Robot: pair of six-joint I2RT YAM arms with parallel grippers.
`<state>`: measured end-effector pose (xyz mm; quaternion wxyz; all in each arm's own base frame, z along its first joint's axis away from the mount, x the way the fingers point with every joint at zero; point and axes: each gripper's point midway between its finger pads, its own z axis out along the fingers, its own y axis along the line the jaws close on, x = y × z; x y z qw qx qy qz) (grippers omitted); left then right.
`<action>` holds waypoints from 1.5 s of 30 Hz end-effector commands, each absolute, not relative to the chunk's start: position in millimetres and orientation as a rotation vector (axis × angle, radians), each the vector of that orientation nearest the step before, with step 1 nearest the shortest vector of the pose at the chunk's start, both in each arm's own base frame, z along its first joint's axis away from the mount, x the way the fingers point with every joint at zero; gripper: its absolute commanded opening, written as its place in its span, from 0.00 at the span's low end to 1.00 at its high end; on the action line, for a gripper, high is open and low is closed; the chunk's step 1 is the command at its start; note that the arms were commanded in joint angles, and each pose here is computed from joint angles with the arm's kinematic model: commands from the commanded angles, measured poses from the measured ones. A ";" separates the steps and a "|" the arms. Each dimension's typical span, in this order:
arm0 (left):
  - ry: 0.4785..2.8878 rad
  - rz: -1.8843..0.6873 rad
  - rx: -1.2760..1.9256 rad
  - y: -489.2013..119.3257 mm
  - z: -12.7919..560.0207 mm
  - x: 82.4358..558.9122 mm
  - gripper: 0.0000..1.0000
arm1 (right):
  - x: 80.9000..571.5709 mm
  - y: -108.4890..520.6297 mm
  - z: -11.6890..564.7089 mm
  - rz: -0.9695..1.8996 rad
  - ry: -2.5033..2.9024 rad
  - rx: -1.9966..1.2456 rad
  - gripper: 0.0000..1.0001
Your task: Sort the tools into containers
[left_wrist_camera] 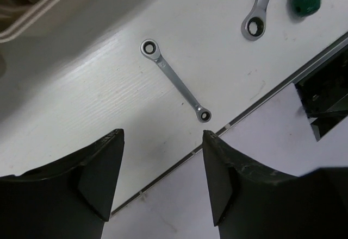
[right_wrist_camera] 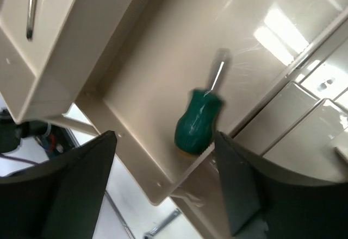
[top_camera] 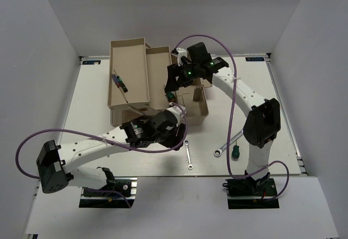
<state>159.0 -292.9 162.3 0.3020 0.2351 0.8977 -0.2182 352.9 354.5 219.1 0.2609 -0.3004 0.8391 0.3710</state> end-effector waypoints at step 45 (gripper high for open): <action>2.412 -0.570 0.677 -335.1 89.4 154.0 0.75 | 168.7 57.7 46.9 0.206 3.210 -0.564 0.62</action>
